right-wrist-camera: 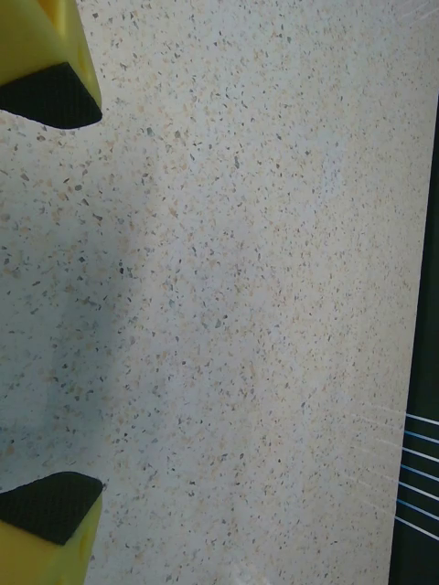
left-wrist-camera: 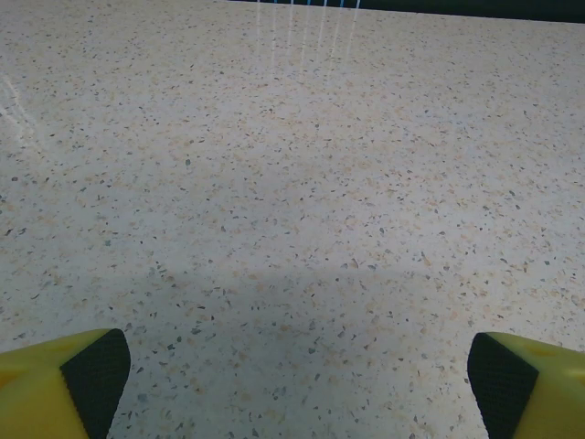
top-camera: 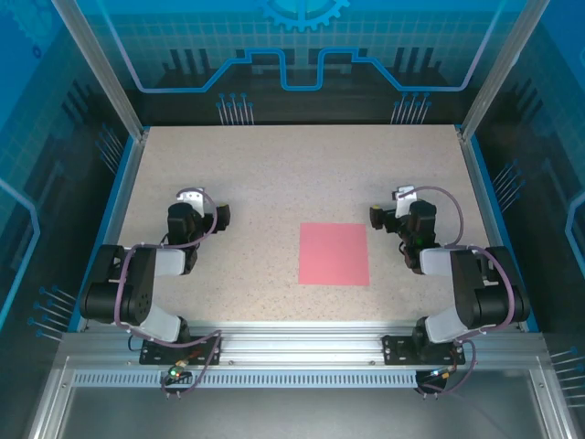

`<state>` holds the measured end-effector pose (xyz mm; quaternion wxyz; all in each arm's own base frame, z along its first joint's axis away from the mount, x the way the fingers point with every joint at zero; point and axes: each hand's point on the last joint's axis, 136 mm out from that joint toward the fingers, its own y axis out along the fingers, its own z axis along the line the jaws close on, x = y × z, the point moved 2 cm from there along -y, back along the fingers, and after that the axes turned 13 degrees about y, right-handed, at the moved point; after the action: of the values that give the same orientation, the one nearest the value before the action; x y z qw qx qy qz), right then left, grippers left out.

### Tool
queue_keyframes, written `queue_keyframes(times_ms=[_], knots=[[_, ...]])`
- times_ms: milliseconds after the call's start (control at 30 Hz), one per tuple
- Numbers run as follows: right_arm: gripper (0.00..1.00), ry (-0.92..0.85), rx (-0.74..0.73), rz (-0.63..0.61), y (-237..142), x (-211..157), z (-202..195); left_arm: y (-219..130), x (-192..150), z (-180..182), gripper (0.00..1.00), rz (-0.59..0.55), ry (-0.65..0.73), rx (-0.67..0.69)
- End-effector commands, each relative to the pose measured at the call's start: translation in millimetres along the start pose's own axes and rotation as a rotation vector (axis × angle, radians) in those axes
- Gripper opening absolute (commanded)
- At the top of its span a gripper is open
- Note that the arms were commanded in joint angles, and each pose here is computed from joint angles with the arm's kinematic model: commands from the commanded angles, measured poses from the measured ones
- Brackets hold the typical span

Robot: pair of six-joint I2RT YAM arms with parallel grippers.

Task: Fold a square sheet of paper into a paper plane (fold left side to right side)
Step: Move the square sheet of paper to the center of the table.

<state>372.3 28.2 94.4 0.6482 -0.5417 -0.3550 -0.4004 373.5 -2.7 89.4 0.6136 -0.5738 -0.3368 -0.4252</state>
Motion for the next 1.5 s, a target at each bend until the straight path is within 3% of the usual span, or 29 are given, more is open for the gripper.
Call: queue_keyframes(times_ms=[0,667,833,967,1133,1267,1467], knots=[[1.0,-0.012,0.014,-0.019,3,8,2,1,9,-1,0.99,-0.027,-0.005,-0.016],[1.0,0.006,0.024,-0.019,2,10,0,-1,12,3,0.99,-0.024,-0.018,0.01],[1.0,0.038,-0.023,0.024,-8,31,-3,-25,39,16,0.99,-0.04,-0.042,0.077],[1.0,0.125,-0.046,0.098,-25,46,0,-54,79,22,0.99,-0.098,-0.148,0.085],[1.0,0.217,0.024,0.21,-51,55,33,-80,111,-1,0.99,-0.041,-0.281,-0.083],[1.0,0.183,0.054,0.335,-70,44,68,-94,111,-26,0.99,0.002,-0.309,-0.168],[1.0,0.021,0.085,0.634,-88,-13,120,-92,98,-76,0.99,0.046,-0.325,-0.297]])
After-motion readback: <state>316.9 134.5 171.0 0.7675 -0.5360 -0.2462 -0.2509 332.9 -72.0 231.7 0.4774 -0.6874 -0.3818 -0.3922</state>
